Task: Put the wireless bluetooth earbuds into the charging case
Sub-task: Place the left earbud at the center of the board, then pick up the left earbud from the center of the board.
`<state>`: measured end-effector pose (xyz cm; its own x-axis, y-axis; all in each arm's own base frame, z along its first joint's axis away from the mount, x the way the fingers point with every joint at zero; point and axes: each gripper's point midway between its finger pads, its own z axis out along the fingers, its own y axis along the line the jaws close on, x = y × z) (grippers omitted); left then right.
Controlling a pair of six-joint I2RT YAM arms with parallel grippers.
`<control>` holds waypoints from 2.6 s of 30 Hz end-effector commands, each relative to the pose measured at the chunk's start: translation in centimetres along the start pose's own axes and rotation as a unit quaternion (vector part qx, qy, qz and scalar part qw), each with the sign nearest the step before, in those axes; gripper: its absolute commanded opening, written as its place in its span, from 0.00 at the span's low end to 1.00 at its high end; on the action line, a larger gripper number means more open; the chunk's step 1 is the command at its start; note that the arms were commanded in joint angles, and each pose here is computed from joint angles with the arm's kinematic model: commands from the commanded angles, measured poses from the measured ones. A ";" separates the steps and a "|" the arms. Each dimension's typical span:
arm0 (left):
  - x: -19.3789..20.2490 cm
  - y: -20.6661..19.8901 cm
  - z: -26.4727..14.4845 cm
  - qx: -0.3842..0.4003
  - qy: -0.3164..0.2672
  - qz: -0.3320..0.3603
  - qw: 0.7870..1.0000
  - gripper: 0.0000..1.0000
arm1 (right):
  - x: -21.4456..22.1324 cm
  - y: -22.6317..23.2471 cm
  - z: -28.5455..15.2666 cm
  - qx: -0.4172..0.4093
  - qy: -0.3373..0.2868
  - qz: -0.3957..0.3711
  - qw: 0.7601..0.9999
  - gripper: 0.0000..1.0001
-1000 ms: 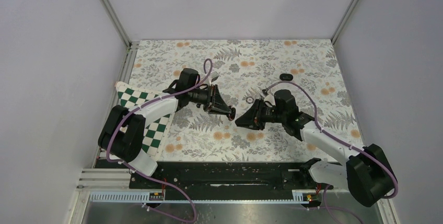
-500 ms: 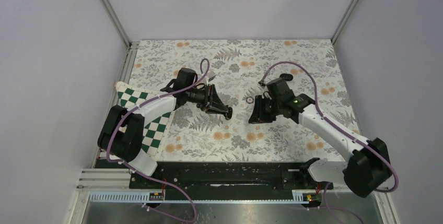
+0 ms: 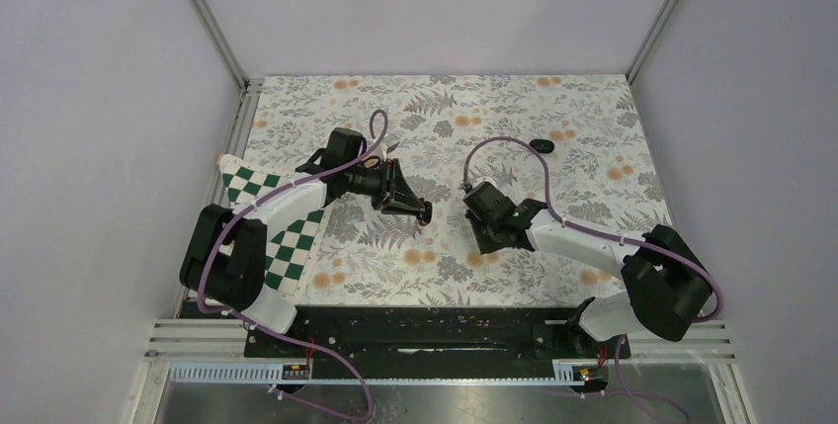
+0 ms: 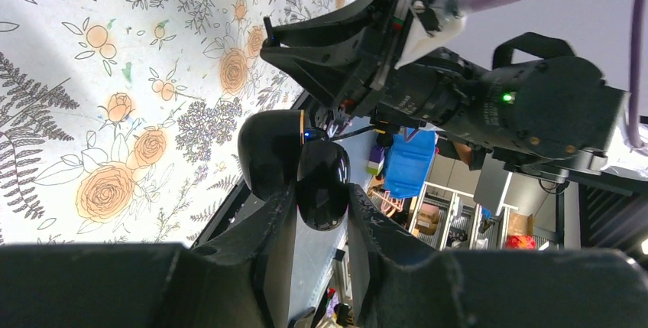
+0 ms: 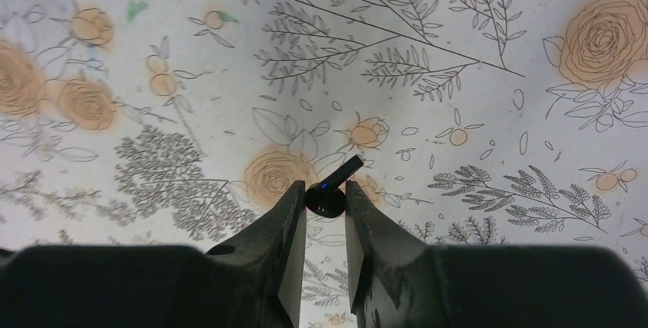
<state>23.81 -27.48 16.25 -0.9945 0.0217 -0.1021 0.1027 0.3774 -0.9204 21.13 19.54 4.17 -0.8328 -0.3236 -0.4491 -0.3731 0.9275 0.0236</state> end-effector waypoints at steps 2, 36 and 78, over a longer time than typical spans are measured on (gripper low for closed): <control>-1.3 -1.8 -0.6 0.010 -0.019 0.042 0.999 0.00 | -1.1 -0.9 1.7 0.028 -0.064 0.036 0.997 0.16; -0.6 -2.0 -1.1 -0.001 -0.031 0.055 0.998 0.00 | -0.7 -0.8 2.9 0.098 -0.314 0.088 0.940 0.61; 0.9 -1.7 -1.7 -0.019 -0.066 0.084 0.994 0.00 | 0.7 -0.9 3.0 0.156 -0.247 0.215 0.932 0.54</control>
<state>22.58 -26.43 16.92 -0.9722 -0.0277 -0.2326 0.1985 0.4302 -0.8806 21.56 18.73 1.10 -0.5668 0.1318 -0.8133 0.1730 0.9842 0.0389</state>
